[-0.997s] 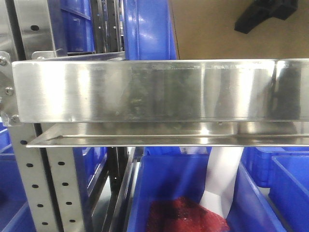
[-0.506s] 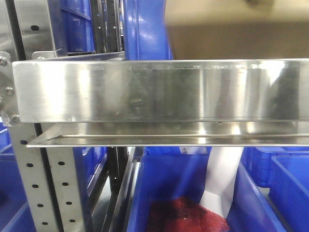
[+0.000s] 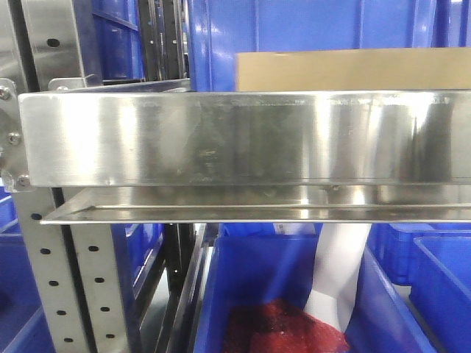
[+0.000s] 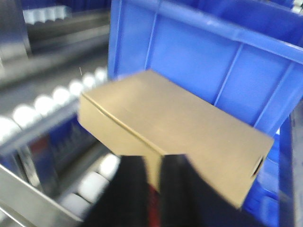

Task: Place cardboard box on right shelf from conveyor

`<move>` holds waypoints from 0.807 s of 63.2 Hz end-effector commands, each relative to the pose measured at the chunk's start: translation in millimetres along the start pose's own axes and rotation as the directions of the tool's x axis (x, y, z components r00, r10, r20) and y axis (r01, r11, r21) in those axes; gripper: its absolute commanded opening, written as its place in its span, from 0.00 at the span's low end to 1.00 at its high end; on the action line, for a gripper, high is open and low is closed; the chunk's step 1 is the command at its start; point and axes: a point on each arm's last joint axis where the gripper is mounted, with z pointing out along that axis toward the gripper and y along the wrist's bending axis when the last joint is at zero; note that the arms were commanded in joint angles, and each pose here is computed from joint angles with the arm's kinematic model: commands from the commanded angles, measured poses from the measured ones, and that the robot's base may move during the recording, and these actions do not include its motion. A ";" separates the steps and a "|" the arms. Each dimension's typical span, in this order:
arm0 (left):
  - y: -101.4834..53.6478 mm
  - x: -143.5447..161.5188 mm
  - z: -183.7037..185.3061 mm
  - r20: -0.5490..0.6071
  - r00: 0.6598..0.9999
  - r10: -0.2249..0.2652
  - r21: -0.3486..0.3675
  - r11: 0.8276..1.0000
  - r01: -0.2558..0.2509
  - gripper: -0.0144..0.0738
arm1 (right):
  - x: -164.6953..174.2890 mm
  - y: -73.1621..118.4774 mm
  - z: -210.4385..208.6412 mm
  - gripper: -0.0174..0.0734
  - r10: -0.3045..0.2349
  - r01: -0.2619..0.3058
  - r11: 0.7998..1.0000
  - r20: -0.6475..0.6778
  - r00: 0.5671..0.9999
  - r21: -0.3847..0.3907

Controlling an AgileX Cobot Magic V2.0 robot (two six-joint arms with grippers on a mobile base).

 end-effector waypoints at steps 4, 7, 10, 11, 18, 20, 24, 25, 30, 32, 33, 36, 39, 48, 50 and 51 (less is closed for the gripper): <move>-0.3 -9.2 -1.5 0.098 0.995 -0.010 0.007 1.000 0.009 0.03 | -10.6 -0.4 -21.5 0.26 0.069 -0.070 0.998 0.227 0.971 -0.006; -0.3 -9.2 -1.5 0.098 0.995 -0.010 0.007 1.000 0.009 0.03 | -8.4 -0.1 -25.2 0.26 0.075 -0.075 0.997 0.259 0.963 -0.009; -0.3 -9.2 -1.5 0.098 0.995 -0.010 0.007 1.000 0.009 0.03 | -7.5 -0.1 -28.0 0.26 0.075 -0.075 0.997 0.271 0.960 -0.010; -0.3 -9.2 -1.5 0.098 0.995 -0.010 0.007 1.000 0.009 0.03 | -7.6 -0.1 -28.7 0.26 0.075 -0.075 0.997 0.273 0.959 -0.010; -0.3 -9.2 -1.5 0.098 0.995 -0.010 0.007 1.000 0.009 0.03 | -7.3 -0.1 -28.6 0.26 0.075 -0.075 0.997 0.269 0.960 -0.009; -0.3 -9.2 -1.5 0.098 0.995 -0.010 0.007 1.000 0.009 0.03 | -7.1 -0.1 -28.4 0.26 0.075 -0.075 0.997 0.267 0.961 -0.009; -0.3 -9.2 -1.5 0.098 0.995 -0.010 0.007 1.000 0.009 0.03 | -6.7 -0.1 -28.2 0.26 0.075 -0.075 0.997 0.263 0.962 -0.009; -0.3 -9.2 -1.5 0.098 0.995 -0.010 0.007 1.000 0.009 0.03 | -6.7 -0.1 -28.2 0.26 0.075 -0.075 0.997 0.263 0.962 -0.009; -0.3 -9.2 -1.5 0.098 0.995 -0.010 0.007 1.000 0.009 0.03 | -6.6 -0.1 -28.0 0.26 0.075 -0.075 0.997 0.261 0.962 -0.009; -0.3 -9.2 -1.5 0.098 0.995 -0.010 0.007 1.000 0.009 0.03 | -6.6 -0.1 -28.0 0.26 0.075 -0.075 0.997 0.261 0.962 -0.009; -0.3 -9.2 -1.5 0.098 0.995 -0.010 0.007 1.000 0.009 0.03 | -6.6 -0.1 -28.0 0.26 0.075 -0.075 0.997 0.261 0.962 -0.009; -0.3 -9.2 -1.5 0.098 0.995 -0.010 0.007 1.000 0.009 0.03 | -6.6 -0.1 -28.0 0.26 0.075 -0.075 0.997 0.261 0.962 -0.009; -0.3 -9.2 -1.5 0.098 0.995 -0.010 0.007 1.000 0.009 0.03 | -6.6 -0.1 -28.0 0.26 0.075 -0.075 0.997 0.261 0.962 -0.009; -0.3 -9.2 -1.5 0.098 0.995 -0.010 0.007 1.000 0.009 0.03 | -5.6 0.0 -27.6 0.26 0.075 -0.075 0.997 0.255 0.964 -0.009; -0.3 -9.2 -1.5 0.098 0.995 -0.010 0.007 1.000 0.009 0.03 | -4.8 0.0 -27.8 0.26 0.075 -0.075 0.997 0.246 0.966 -0.008; -0.3 -9.2 -1.5 0.098 0.995 -0.010 0.007 1.000 0.009 0.03 | -4.3 0.0 -28.5 0.26 0.075 -0.075 0.997 0.244 0.967 -0.008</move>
